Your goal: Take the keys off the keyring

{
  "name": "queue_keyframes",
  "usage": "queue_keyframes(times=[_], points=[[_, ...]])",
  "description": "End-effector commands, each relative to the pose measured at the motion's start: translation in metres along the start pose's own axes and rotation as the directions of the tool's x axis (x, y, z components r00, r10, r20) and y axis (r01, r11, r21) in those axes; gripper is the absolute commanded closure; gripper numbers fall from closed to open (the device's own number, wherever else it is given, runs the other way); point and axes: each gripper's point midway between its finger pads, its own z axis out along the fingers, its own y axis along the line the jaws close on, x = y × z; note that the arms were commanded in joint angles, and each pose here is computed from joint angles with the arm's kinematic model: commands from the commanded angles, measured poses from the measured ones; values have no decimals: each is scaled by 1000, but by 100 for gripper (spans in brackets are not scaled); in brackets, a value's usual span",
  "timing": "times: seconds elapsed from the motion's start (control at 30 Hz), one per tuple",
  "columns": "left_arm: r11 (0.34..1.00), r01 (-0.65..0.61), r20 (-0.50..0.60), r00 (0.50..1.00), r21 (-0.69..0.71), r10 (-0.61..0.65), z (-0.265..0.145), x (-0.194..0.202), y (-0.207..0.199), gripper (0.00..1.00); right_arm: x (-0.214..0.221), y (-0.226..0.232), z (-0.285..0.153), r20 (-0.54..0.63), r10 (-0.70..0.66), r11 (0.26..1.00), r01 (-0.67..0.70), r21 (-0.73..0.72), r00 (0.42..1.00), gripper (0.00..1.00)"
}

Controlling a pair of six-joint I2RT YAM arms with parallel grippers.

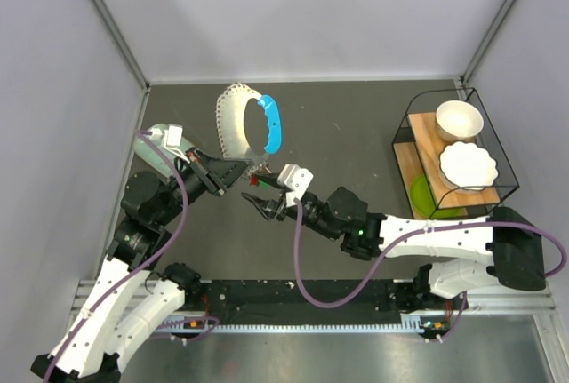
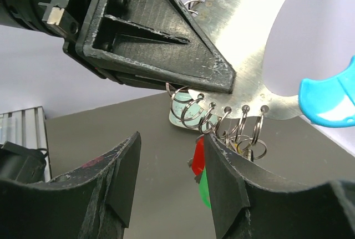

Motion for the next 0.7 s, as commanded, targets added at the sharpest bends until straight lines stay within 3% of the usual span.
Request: queue_keyframes(times=[0.0,0.67], points=[[994,-51,94,995,98,41,-8,-28,-36,100,-14,-2,1,29,6,999,-7,34,1000,50],[994,-51,96,994,95,42,-8,-28,-36,100,6,-5,4,-4,18,998,-18,67,1000,50]])
